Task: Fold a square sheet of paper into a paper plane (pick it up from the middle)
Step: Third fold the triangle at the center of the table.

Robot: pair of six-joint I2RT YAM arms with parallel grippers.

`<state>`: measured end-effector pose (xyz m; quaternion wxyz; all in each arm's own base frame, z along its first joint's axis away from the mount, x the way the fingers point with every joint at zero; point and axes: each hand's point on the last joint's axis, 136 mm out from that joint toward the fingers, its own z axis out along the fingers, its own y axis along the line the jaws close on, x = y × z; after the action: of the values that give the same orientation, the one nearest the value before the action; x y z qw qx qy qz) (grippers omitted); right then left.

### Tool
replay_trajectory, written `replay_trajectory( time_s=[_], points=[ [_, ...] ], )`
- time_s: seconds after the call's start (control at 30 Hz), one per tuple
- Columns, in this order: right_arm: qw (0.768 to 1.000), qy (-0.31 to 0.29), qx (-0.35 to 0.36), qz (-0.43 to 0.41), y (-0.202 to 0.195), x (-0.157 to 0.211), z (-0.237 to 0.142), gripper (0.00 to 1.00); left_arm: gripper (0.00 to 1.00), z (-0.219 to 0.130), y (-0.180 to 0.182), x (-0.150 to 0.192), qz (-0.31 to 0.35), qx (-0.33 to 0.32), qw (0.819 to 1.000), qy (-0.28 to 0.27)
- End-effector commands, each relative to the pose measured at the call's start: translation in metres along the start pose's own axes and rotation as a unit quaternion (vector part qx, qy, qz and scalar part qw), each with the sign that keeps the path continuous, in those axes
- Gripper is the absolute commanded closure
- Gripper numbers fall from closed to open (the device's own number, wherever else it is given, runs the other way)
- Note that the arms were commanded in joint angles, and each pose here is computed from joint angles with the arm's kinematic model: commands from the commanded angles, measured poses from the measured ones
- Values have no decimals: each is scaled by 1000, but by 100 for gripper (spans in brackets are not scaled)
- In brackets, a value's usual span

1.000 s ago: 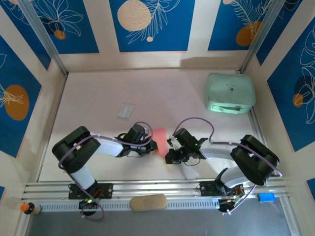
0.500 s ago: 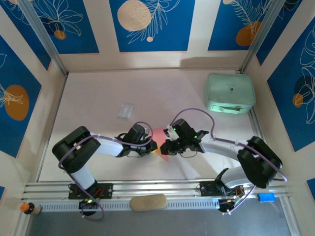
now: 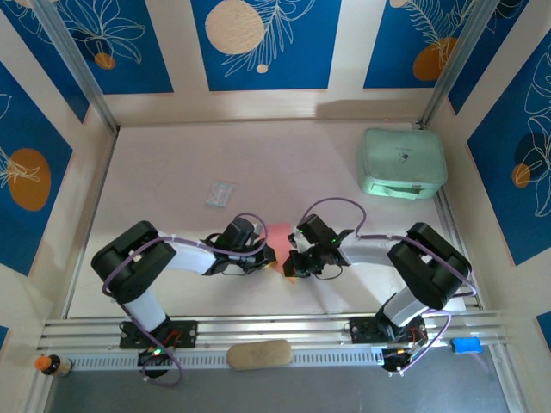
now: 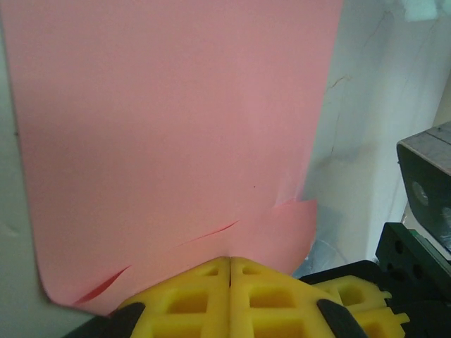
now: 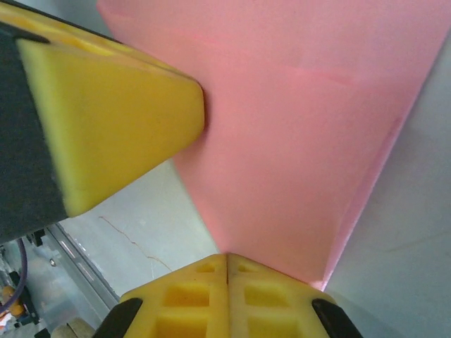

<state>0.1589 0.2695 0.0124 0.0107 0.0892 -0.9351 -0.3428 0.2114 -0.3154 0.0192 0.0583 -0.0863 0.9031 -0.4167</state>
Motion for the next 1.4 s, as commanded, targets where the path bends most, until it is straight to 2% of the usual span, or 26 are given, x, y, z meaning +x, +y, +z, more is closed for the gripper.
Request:
replay_trajectory(
  time_s=[0.0, 0.13, 0.33, 0.7, 1.37],
  points=[
    [997, 33, 45, 45, -31, 27, 4, 99, 100, 0, 0, 0, 24, -9, 1000, 0],
    [997, 32, 52, 52, -34, 26, 4, 99, 91, -7, -18, -4, 48, 0, 999, -4],
    [997, 29, 48, 62, -34, 25, 6, 100, 96, -5, -29, 7, 52, 3, 999, 5],
    [996, 33, 50, 68, -39, 26, 7, 100, 99, 6, 13, 12, 4, -35, 999, 2],
    [995, 35, 58, 73, -43, 28, 6, 100, 99, -10, 37, -23, -7, -42, 999, -18]
  ],
)
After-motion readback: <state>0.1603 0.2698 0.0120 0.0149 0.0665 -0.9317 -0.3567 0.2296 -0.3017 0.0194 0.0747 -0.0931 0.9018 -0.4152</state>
